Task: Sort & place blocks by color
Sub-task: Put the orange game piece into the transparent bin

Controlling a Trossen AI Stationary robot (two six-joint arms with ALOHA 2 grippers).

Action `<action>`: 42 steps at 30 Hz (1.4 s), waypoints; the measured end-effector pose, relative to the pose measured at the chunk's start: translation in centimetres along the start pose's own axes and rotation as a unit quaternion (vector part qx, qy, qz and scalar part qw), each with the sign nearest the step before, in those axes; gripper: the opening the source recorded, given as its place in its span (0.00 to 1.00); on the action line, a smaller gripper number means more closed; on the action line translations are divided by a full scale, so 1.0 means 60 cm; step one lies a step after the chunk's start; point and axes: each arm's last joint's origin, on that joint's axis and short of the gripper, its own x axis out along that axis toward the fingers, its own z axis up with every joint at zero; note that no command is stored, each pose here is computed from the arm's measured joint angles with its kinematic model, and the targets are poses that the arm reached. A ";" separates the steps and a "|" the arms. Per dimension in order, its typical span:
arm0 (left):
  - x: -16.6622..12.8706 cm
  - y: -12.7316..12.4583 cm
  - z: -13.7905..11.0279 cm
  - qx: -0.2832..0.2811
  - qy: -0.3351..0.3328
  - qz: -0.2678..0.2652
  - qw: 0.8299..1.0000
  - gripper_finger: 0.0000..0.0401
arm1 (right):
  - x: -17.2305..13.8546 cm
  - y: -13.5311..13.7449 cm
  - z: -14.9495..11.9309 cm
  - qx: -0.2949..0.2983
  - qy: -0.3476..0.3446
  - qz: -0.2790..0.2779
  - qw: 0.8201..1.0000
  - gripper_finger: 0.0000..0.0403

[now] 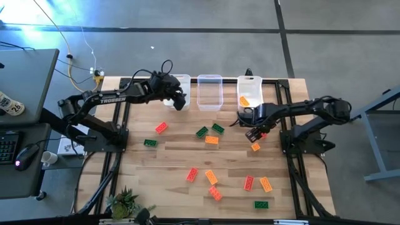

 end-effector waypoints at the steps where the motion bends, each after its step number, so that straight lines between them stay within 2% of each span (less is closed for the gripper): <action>1: 0.000 -0.001 0.000 0.001 0.000 -0.001 1.000 0.49 | 0.003 0.001 0.003 0.001 0.003 -0.001 1.000 0.57; 11: 0.000 -0.004 0.001 0.003 -0.004 0.003 1.000 0.49 | 0.032 0.003 0.031 0.026 0.031 -0.023 0.999 0.57; 27: 0.000 -0.004 0.001 0.003 -0.004 0.004 1.000 0.49 | 0.081 0.011 0.068 0.006 0.078 -0.032 0.996 0.56; 31: 0.000 -0.004 0.001 0.003 -0.004 0.004 1.000 0.49 | 0.082 0.012 0.068 0.006 0.078 -0.030 0.996 0.48; 36: 0.000 -0.004 0.001 0.001 -0.004 0.004 1.000 0.49 | 0.083 0.011 0.067 -0.001 0.080 -0.033 0.996 0.29; 42: 0.000 -0.004 0.000 -0.007 -0.001 0.004 1.000 0.49 | 0.080 0.014 0.061 -0.024 0.076 -0.035 0.996 0.28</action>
